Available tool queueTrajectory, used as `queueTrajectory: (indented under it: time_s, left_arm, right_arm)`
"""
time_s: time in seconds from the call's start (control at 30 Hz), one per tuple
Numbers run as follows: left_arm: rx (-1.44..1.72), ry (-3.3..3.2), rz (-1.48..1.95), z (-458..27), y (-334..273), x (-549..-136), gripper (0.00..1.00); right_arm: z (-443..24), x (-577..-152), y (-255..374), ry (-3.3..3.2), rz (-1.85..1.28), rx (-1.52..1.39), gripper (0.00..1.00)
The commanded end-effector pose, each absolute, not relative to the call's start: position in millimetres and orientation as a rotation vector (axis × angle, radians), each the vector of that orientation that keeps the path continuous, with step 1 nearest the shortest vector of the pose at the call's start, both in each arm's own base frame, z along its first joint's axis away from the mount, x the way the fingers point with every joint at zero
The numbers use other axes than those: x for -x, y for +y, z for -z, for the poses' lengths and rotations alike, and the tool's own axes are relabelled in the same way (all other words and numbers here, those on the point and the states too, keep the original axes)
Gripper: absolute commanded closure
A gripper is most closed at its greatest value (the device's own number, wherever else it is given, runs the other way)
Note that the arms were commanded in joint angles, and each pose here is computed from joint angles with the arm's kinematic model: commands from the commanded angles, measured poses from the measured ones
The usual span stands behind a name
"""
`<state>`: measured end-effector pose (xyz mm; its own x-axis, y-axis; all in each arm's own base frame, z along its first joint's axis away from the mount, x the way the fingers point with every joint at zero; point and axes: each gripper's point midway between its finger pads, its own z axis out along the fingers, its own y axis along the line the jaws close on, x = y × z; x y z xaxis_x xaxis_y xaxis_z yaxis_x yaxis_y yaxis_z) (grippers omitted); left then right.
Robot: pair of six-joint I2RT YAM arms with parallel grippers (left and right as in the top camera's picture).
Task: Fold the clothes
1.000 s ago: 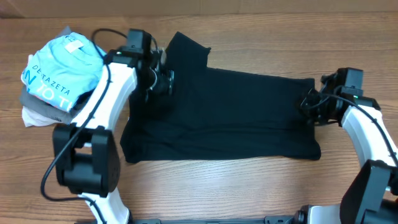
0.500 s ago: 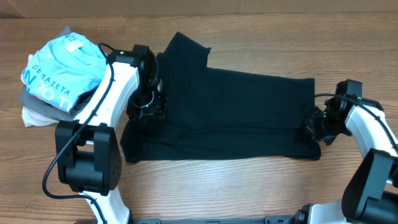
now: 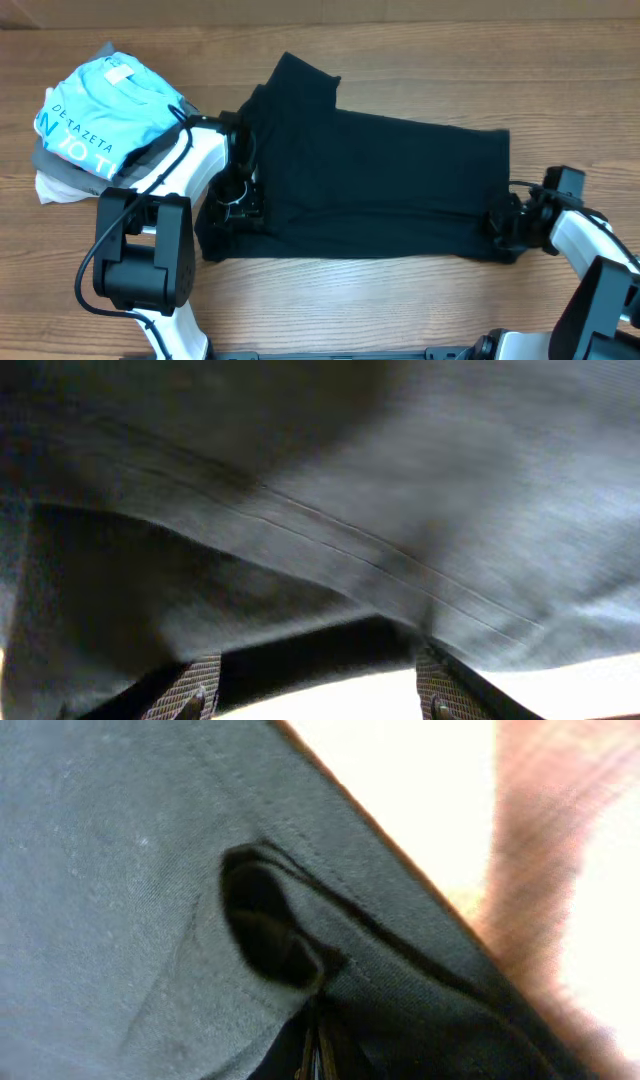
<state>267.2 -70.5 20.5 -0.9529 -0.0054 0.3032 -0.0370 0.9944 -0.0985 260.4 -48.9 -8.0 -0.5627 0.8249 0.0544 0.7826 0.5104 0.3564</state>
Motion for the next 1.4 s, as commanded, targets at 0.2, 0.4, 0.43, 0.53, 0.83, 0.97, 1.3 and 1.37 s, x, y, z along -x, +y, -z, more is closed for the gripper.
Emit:
queueTrajectory:
  time_s: [0.2, 0.4, 0.43, 0.53, 0.83, 0.97, 1.3, 1.37]
  left_arm:
    - [-0.024, -2.966, -0.264, -49, -83, -294, 0.33]
    - [-0.052, -2.976, -0.073, -49, -62, -286, 0.37]
    - [-0.064, -2.985, -0.054, -46, -60, -288, 0.38]
    - [-0.062, -3.036, -0.08, -36, -63, -297, 0.48]
    - [-0.15, -2.947, -0.052, 2, -56, -257, 0.96]
    - [-0.291, -2.891, -0.034, 19, -52, -235, 0.96]
    - [-0.421, -2.793, 0.118, -16, -32, -190, 0.96]
    - [-0.381, -2.856, 0.087, -26, -34, -196, 0.95]
  right_arm:
    - [29, -180, -74, 2.707, -0.176, -1.653, 0.95]
    - [-10, -207, -79, 2.637, -0.228, -1.489, 0.91]
    - [-15, -209, -79, 2.624, -0.233, -1.479, 0.91]
    - [-22, -212, -80, 2.601, -0.236, -1.462, 0.91]
    - [-23, -214, -81, 2.591, -0.237, -1.455, 0.9]
    - [-23, -214, -81, 2.592, -0.236, -1.455, 0.9]
    - [-23, -214, -82, 2.59, -0.236, -1.457, 0.9]
    - [-23, -216, -82, 2.586, -0.236, -1.446, 0.9]
